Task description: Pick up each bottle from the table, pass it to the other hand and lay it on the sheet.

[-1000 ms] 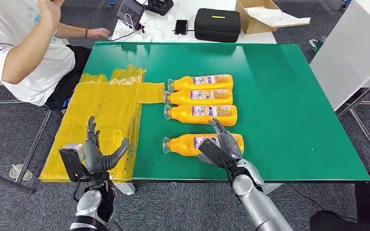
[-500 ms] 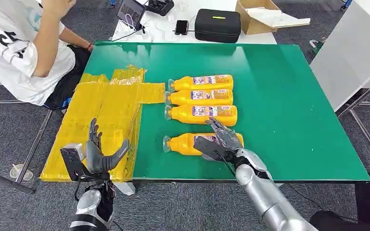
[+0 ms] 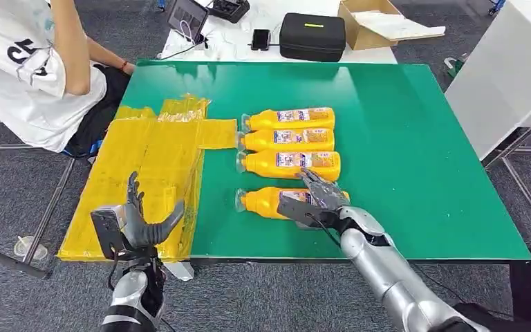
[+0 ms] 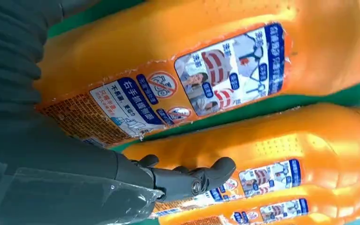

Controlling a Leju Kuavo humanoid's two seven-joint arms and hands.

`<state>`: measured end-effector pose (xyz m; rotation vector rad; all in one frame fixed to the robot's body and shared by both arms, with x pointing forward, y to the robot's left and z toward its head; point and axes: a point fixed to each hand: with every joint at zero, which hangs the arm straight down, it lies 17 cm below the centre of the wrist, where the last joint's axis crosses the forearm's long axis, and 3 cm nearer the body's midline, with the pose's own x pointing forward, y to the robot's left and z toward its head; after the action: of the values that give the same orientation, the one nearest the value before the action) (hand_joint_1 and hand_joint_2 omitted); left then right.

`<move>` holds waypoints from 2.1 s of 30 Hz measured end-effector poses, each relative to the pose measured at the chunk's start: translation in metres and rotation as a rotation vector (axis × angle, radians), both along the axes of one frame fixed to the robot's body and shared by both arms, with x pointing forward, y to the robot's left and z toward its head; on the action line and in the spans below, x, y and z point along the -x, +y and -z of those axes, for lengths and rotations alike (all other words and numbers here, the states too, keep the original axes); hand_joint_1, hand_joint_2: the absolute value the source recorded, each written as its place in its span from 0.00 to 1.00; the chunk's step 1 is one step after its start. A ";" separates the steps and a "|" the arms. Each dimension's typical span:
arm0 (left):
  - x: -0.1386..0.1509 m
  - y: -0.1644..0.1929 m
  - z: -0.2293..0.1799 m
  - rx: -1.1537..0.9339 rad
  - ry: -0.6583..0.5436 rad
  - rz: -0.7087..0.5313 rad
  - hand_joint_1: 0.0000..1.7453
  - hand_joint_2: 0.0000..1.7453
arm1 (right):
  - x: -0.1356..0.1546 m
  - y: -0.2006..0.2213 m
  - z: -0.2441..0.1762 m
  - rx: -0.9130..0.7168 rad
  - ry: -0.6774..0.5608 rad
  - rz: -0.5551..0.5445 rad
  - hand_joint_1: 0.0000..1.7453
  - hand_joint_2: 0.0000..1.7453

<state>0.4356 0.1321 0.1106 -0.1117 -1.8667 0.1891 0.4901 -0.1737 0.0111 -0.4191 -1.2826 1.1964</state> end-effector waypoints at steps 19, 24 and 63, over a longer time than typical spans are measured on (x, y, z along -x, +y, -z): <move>-0.002 -0.004 0.011 0.083 0.050 0.035 0.00 1.00 | 0.011 -0.010 0.015 0.008 0.047 -0.017 1.00 1.00; -0.003 -0.005 0.012 0.086 0.053 0.036 0.00 1.00 | 0.013 -0.005 0.010 -0.039 0.012 -0.018 1.00 1.00; 0.024 -0.091 -0.064 0.405 -0.033 0.535 0.00 1.00 | 0.090 0.046 -0.152 -0.899 -0.681 0.215 1.00 1.00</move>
<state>0.4116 0.0414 0.1748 -0.8845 -1.7422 0.1900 0.3999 -0.1274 0.1630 -0.2781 -2.1328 0.1909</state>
